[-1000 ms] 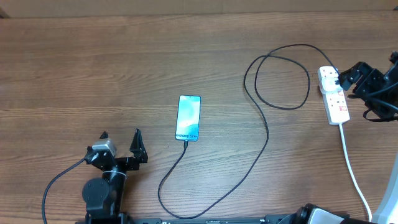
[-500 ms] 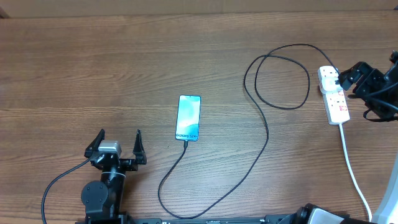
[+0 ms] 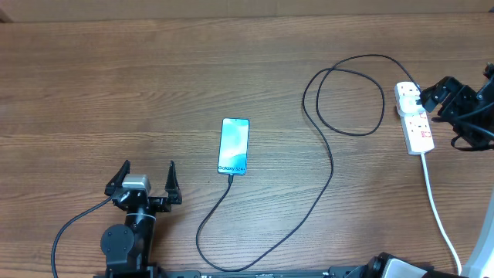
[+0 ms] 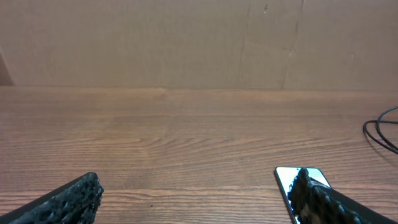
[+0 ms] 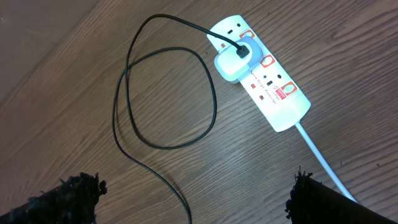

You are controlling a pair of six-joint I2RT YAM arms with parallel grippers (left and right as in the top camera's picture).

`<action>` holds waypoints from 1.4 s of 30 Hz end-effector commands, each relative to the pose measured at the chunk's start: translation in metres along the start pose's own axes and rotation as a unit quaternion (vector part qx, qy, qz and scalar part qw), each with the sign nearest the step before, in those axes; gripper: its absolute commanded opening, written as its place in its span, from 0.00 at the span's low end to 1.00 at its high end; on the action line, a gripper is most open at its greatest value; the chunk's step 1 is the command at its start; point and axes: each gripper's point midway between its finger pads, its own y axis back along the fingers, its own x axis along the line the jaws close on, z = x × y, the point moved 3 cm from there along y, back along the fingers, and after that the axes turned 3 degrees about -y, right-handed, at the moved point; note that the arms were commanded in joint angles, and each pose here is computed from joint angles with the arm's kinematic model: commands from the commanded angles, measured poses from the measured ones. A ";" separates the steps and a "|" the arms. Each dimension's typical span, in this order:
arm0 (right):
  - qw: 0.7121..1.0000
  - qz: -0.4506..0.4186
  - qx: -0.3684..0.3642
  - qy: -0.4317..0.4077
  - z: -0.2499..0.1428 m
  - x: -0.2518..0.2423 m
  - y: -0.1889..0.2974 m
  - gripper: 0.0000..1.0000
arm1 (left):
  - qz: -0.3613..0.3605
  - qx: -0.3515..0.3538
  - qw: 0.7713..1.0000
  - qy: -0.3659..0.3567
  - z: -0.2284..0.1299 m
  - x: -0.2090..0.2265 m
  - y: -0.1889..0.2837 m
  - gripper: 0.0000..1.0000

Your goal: Plug charger to phone and switch on socket

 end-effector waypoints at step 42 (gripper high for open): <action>0.988 0.080 -0.115 0.056 0.023 0.038 0.021 1.00 | 0.003 -0.003 1.000 -0.013 0.000 0.002 0.001 1.00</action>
